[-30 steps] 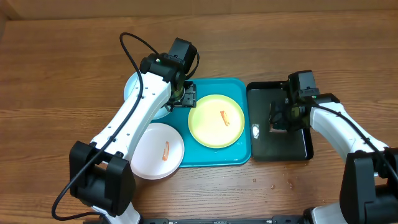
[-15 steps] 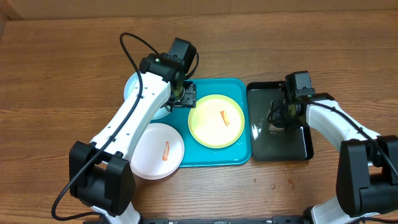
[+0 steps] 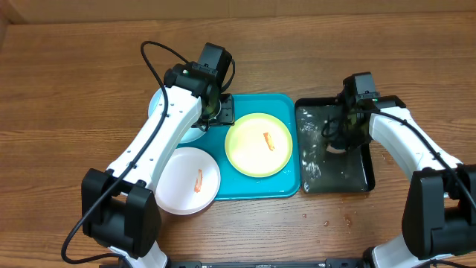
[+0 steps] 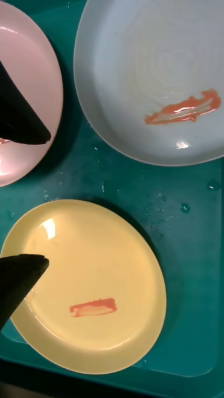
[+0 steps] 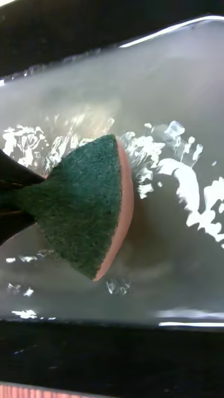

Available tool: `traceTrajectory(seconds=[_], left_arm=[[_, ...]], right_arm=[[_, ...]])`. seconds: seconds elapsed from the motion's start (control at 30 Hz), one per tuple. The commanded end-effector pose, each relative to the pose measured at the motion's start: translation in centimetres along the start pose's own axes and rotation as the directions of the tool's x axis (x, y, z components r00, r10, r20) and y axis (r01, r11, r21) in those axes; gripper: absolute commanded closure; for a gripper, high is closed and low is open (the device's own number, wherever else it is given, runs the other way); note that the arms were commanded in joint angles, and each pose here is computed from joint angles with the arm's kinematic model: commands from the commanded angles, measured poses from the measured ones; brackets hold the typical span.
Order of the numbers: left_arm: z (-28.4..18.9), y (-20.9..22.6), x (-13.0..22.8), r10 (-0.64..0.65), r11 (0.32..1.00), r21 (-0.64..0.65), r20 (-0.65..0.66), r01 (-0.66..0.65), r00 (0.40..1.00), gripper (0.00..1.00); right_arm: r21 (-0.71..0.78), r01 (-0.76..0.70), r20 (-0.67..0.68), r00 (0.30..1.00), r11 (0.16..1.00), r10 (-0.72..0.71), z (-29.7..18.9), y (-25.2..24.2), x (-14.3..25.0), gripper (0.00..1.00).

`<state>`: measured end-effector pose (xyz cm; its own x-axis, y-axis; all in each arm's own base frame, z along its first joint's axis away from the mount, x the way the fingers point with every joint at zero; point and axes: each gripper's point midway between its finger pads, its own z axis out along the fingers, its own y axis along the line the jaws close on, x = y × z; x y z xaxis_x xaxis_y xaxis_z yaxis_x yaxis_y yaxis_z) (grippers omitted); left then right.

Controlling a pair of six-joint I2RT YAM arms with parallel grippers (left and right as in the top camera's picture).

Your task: Clean dirty plates on tray and stack at the side

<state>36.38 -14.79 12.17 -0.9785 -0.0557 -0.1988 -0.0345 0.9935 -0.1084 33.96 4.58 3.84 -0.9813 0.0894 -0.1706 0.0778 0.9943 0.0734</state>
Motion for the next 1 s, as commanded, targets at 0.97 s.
traceTrajectory(seconds=[0.97], left_arm=[[10.0,0.4,5.9,-0.051,0.994,0.091,-0.076,0.058,0.996,0.72]], right_arm=[[0.014,0.01,0.012,1.0,1.0,-0.01,-0.4,-0.1,-0.4,0.96]])
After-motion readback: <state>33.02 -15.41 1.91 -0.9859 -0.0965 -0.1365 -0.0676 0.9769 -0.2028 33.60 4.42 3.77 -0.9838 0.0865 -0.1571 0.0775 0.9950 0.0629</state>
